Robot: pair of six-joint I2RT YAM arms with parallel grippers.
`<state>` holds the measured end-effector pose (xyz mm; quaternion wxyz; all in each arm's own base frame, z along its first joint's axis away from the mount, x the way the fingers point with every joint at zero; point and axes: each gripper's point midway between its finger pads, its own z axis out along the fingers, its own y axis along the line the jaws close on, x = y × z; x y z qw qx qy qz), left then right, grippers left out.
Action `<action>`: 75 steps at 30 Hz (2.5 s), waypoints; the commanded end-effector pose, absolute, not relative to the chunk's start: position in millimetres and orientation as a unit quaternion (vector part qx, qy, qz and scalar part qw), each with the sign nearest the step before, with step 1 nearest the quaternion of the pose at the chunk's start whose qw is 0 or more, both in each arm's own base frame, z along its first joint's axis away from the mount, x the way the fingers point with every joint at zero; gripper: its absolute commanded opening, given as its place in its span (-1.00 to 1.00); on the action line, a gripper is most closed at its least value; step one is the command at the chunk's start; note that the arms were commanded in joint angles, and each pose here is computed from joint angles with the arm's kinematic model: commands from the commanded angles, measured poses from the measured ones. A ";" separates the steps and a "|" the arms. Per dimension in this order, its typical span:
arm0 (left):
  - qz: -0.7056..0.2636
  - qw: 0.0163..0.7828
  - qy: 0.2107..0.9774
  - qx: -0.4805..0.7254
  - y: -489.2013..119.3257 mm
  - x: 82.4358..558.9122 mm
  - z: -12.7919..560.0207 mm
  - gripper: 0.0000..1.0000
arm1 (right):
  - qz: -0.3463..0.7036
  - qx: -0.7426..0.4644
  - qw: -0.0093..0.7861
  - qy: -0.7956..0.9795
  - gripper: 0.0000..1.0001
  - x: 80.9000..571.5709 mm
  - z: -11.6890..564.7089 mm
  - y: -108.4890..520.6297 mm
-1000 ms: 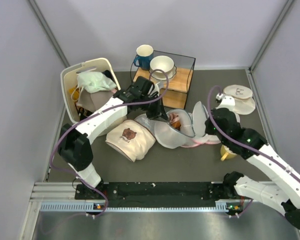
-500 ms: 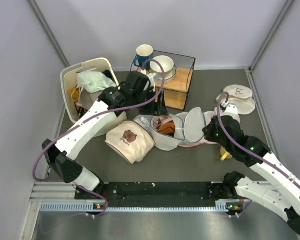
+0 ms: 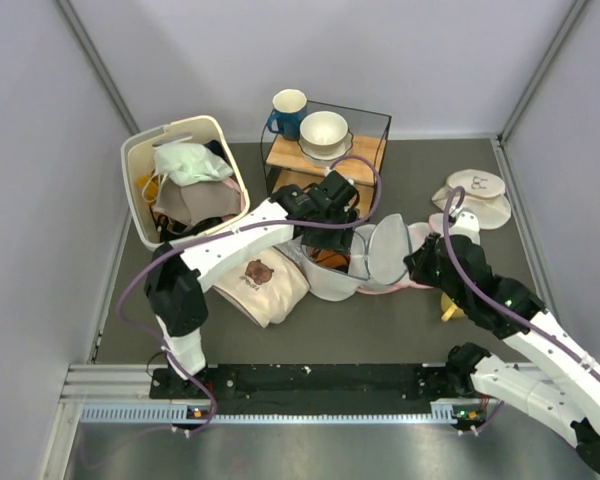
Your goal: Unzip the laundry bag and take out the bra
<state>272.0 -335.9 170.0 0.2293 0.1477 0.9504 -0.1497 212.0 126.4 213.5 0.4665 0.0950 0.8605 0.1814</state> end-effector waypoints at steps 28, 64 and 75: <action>-0.353 0.256 0.874 0.216 -365.6 239.3 303.9 -1.00 | 0.177 0.101 0.476 0.856 -1.00 220.1 215.8 126.4; -0.359 0.565 0.743 0.021 -174.4 281.3 534.8 -1.00 | 0.172 0.099 0.476 0.857 -1.00 222.7 215.3 127.2; -0.219 0.582 0.773 -0.125 -54.0 321.7 494.2 -1.00 | 0.174 0.088 0.470 0.861 -1.00 224.7 209.8 132.9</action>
